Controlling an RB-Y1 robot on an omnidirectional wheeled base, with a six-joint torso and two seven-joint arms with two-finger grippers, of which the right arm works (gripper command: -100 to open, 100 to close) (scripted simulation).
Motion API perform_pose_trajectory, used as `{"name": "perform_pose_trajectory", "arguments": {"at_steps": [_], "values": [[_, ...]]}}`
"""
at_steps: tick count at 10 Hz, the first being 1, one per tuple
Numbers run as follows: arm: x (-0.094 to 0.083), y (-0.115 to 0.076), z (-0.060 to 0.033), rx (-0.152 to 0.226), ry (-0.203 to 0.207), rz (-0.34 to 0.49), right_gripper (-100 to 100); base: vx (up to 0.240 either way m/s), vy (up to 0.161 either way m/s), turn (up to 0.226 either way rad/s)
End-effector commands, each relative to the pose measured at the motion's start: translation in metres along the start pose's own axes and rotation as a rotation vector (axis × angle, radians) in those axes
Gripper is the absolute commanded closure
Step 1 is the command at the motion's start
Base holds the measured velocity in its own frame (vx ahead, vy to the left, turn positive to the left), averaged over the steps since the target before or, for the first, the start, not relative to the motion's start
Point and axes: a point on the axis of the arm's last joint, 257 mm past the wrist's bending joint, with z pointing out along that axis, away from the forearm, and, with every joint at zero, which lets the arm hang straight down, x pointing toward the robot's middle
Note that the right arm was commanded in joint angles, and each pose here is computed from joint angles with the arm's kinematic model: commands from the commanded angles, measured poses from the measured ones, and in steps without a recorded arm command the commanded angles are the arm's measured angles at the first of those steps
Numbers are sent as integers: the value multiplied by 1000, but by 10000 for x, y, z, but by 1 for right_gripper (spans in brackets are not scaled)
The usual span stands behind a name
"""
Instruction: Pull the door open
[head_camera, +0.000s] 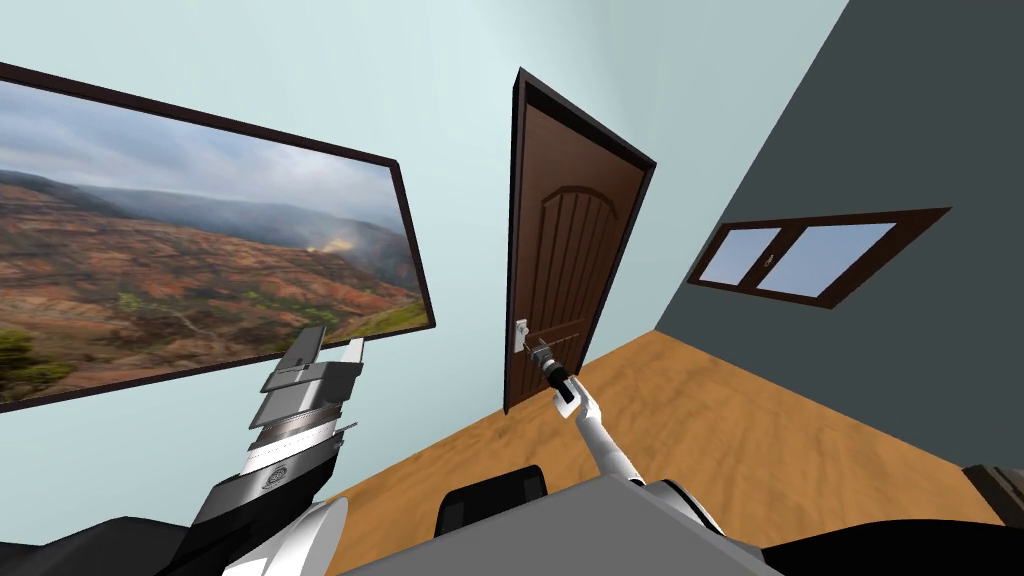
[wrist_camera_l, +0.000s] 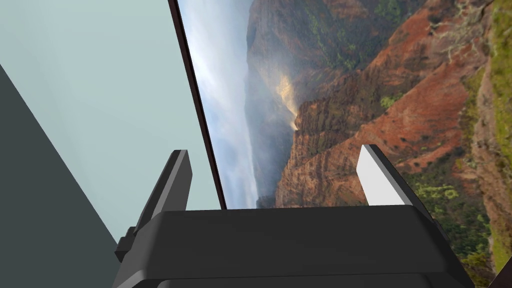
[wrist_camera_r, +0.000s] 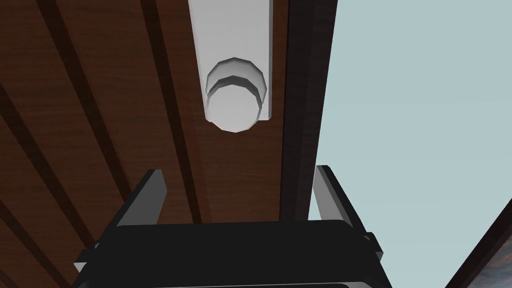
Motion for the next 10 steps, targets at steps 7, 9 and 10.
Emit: {"name": "perform_pose_trajectory", "arguments": {"at_steps": [7, 9, 10], "values": [[35, 106, 294, 75, 6, 1, -100, 85, -52, 104], [34, 126, 306, 78, 7, 4, -100, 85, -60, 43], [34, 126, 306, 78, 7, 4, 100, -9, 7, -17]]}}
